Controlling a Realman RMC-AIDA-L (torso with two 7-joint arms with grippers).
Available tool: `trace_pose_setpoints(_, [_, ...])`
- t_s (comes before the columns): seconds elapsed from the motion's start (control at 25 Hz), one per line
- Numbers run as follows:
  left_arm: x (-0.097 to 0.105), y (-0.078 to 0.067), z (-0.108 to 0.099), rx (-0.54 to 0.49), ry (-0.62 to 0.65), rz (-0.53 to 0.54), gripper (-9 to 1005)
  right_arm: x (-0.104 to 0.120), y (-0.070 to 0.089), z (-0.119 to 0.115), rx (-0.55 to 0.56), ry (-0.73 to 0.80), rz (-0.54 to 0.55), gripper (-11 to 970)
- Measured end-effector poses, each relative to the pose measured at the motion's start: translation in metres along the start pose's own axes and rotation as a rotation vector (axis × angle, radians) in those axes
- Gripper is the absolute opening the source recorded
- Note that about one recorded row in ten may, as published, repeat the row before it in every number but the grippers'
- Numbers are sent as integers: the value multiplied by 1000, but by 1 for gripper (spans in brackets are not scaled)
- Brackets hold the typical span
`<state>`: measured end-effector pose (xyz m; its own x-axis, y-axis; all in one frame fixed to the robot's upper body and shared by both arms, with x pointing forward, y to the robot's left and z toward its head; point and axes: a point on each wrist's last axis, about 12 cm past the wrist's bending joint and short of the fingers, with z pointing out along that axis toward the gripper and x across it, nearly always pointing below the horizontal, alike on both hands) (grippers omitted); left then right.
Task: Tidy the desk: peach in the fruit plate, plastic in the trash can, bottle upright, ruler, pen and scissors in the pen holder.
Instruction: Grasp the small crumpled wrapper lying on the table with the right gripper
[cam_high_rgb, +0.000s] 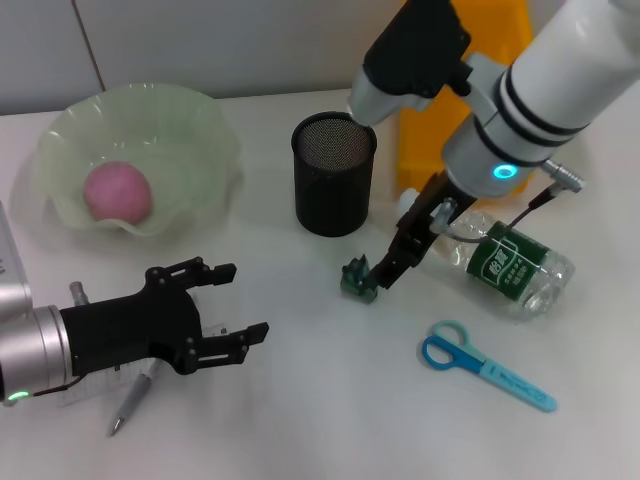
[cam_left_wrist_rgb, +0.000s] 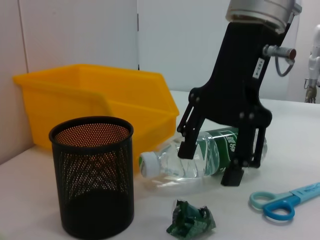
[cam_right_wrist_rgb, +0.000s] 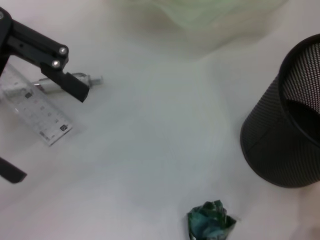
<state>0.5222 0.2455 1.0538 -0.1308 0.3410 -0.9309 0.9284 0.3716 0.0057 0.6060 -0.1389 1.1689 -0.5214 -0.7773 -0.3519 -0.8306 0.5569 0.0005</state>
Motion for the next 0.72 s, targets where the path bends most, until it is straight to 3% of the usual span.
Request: trace_pose_setpoints(0.72, [2,1,3,8,12,-4,826,-10,8,35,-16,15,-16,836])
